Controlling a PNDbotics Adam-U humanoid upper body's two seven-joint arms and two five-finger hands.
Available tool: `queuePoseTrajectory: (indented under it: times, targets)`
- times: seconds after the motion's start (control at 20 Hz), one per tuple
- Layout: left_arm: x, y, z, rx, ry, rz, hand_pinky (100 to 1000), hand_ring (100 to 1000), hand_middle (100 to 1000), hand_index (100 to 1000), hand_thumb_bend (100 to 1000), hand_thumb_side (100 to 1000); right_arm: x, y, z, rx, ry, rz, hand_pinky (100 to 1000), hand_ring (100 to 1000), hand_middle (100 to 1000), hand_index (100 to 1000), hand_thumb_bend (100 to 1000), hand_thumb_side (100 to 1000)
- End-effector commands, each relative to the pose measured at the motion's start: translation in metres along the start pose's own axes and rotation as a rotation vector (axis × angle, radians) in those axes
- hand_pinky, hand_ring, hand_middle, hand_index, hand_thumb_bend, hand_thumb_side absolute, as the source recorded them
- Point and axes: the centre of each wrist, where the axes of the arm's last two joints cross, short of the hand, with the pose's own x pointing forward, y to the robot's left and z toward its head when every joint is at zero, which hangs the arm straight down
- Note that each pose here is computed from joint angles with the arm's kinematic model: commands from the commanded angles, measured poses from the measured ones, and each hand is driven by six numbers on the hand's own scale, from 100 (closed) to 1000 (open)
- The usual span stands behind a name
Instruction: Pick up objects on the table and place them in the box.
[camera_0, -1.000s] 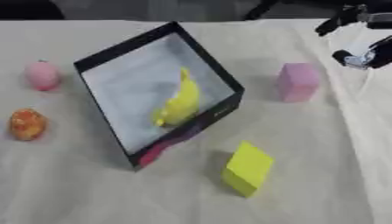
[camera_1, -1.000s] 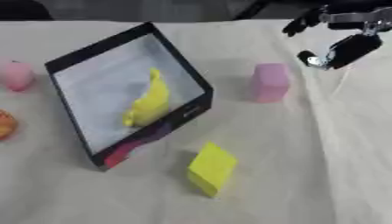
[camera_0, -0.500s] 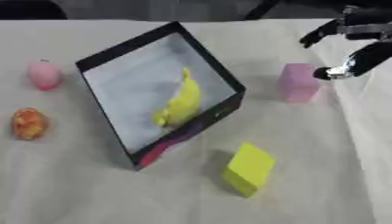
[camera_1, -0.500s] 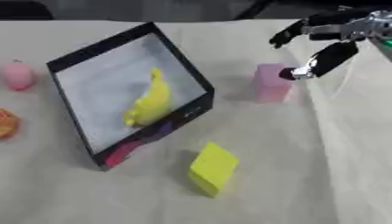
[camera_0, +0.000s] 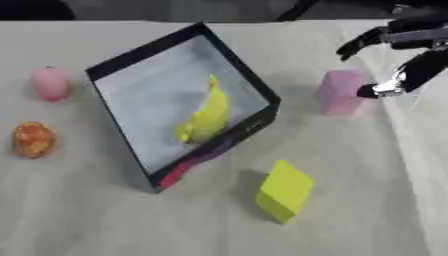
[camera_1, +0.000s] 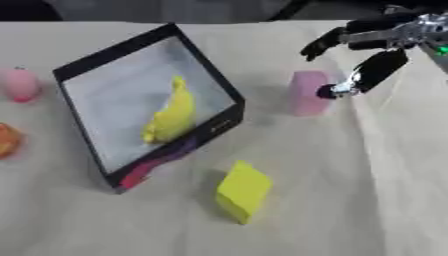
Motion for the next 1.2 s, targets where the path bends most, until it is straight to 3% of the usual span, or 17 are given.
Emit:
queuePoseTrajectory:
  times: [0.05, 0.6, 0.75, 1.2]
  targets:
    - [0.008, 0.001, -0.003, -0.014, -0.027, -0.014, 879, 962, 987, 989, 334, 1000, 0.004, -0.013, 0.012, -0.007, 0.016, 0.052, 1000, 963, 882, 1000, 425, 439]
    - [0.008, 0.0, -0.003, -0.012, -0.029, -0.011, 879, 962, 987, 989, 334, 1000, -0.001, -0.013, 0.003, -0.01, 0.027, 0.092, 1000, 967, 887, 1000, 433, 415]
    - [0.008, -0.001, -0.005, -0.013, -0.033, -0.009, 879, 961, 986, 988, 333, 1000, -0.005, -0.009, 0.001, 0.003, 0.033, 0.075, 1000, 971, 896, 1000, 413, 373]
    - [0.009, -0.004, -0.006, -0.013, -0.038, -0.007, 880, 961, 985, 987, 333, 1000, -0.016, -0.006, -0.002, -0.014, 0.077, 0.044, 1000, 970, 895, 1000, 411, 375]
